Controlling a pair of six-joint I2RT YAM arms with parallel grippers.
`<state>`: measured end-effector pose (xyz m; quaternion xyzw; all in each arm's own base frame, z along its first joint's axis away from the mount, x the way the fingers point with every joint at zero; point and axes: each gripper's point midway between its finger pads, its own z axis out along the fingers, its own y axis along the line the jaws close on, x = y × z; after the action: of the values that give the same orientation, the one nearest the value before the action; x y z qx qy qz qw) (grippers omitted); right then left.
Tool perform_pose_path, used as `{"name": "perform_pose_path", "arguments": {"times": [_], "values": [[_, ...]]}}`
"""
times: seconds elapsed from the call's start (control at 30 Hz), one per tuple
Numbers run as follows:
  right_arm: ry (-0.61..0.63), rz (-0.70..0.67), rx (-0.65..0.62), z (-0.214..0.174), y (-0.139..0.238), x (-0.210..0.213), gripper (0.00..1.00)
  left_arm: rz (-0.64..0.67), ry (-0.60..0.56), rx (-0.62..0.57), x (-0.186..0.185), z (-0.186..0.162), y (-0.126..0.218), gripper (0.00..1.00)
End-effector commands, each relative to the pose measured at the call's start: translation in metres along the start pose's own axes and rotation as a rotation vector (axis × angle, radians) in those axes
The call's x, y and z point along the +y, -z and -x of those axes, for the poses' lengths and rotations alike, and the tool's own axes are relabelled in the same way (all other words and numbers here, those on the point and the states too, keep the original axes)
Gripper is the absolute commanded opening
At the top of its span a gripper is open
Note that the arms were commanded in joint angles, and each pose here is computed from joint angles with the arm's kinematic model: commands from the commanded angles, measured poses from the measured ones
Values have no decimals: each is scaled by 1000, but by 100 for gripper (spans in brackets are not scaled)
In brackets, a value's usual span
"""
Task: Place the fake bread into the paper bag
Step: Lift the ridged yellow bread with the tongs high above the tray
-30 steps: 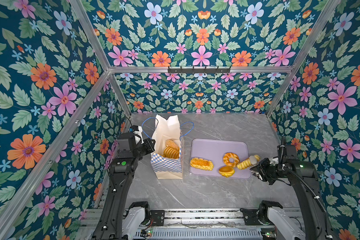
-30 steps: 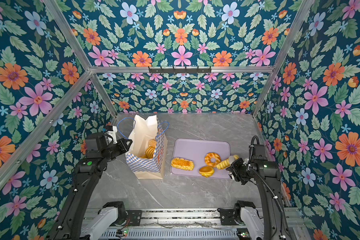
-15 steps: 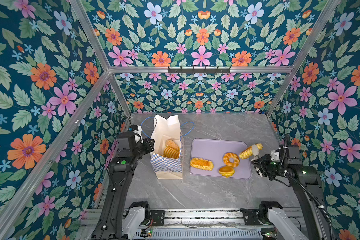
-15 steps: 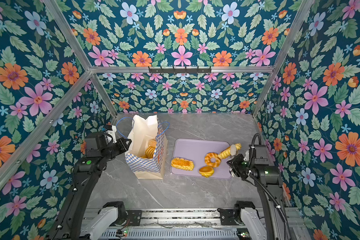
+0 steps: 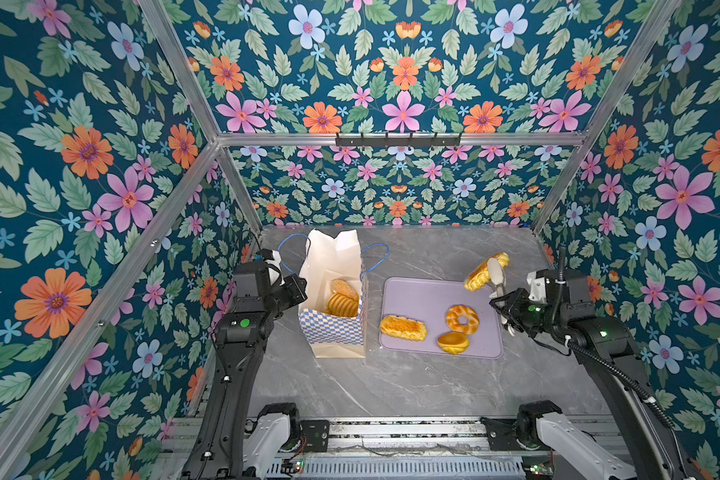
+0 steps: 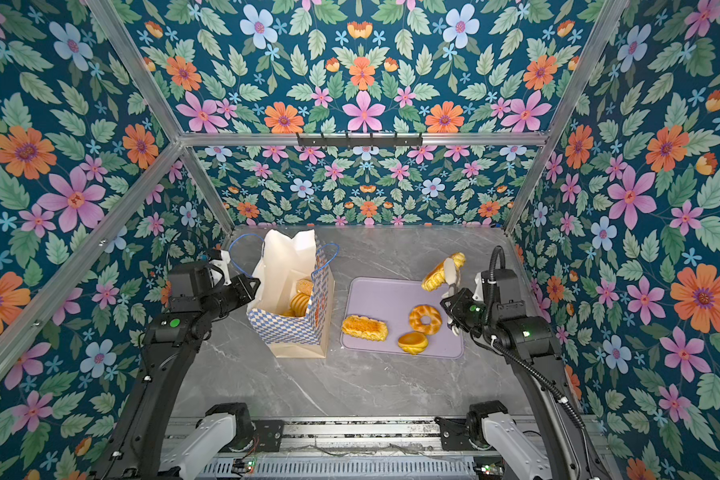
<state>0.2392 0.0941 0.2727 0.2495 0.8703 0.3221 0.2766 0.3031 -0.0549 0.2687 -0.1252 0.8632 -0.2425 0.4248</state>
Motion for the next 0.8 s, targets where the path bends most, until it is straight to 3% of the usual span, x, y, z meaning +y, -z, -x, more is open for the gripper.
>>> {"name": "perform_pose_path", "arguments": {"times": [0.0,0.2,0.77], "values": [[92,87,-38,13,4,26,26,1,14,-9,-2,3,4,19],[159,161,-28,15,12,57,26,0,25,-20,-6,7,11,26],[481,340,-2,-14,38,172,27,25,27,-12,-3,5,15,15]]}}
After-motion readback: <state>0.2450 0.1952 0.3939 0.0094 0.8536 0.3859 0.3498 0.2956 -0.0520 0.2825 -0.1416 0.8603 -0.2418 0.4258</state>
